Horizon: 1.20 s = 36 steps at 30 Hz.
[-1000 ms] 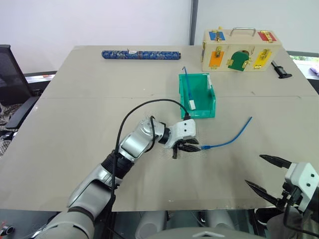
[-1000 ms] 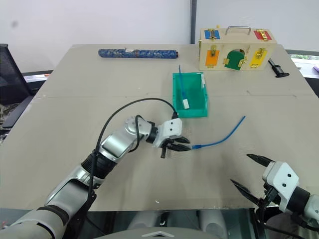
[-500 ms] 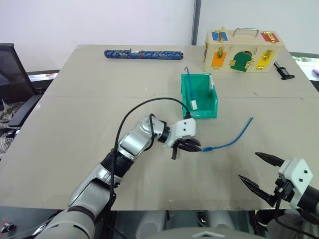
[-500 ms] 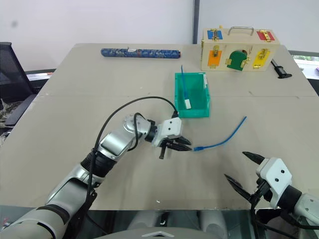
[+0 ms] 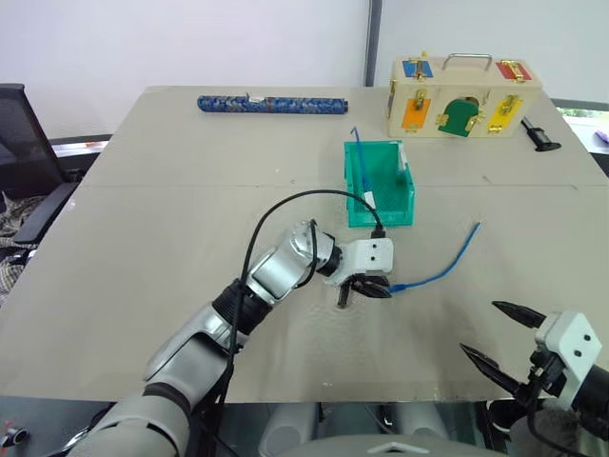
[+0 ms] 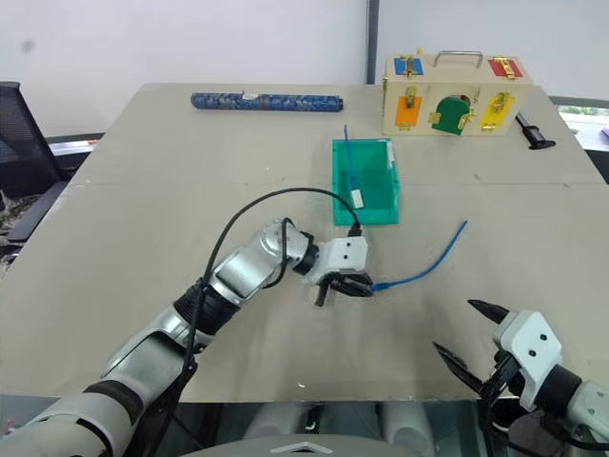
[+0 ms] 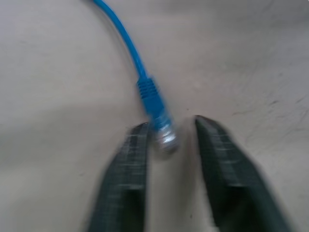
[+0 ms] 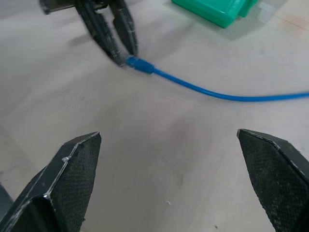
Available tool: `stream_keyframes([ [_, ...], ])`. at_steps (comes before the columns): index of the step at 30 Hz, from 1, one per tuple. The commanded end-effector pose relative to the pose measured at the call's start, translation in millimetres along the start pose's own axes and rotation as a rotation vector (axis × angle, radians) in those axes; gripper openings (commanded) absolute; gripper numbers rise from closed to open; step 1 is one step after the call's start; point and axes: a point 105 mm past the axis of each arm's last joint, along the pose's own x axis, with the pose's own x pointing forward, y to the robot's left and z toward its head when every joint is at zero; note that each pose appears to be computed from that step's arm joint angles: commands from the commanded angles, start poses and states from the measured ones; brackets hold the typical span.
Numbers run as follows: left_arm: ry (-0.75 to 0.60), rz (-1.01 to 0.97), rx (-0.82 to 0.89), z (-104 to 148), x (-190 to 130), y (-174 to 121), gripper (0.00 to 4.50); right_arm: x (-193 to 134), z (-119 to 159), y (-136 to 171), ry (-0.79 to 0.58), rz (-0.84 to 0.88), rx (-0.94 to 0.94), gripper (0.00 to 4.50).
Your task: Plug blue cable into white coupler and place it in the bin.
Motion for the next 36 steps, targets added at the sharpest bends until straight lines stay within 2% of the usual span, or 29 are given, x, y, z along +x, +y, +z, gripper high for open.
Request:
stream_keyframes([
  [1,0.040,-0.013,0.028,-5.6,1.8,-1.2,0.03,-3.0,13.2,3.3,-0.028,-0.002,-0.033,4.49],
  [4,0.005,0.012,0.046,-0.3,-1.4,4.2,0.03,-1.7,14.5,6.2,-0.030,-0.003,0.006,4.49],
  [8,-0.155,0.096,0.099,20.8,-18.9,14.4,0.03,4.8,17.3,8.2,-0.044,-0.006,0.118,4.49],
  [13,-0.370,0.298,0.246,50.2,-50.4,29.1,0.03,29.0,36.4,8.2,-0.179,0.014,0.427,4.49],
  [16,-0.429,0.446,0.314,53.2,-66.4,37.3,0.00,54.4,62.2,1.7,-0.325,0.018,0.573,3.70],
  [18,-0.431,0.489,0.357,50.7,-70.5,37.5,0.00,66.0,74.0,0.9,-0.360,0.030,0.604,2.69],
  [21,-0.420,0.558,0.438,47.5,-77.6,36.3,0.00,87.3,98.5,-4.1,-0.453,0.052,0.697,2.69],
  [25,-0.424,0.586,0.476,46.5,-80.7,34.1,0.00,101.0,108.7,-10.6,-0.478,0.055,0.735,2.69],
  [36,-0.428,0.578,0.493,46.2,-77.7,27.8,0.00,116.5,116.3,-14.1,-0.480,0.078,0.727,2.69],
])
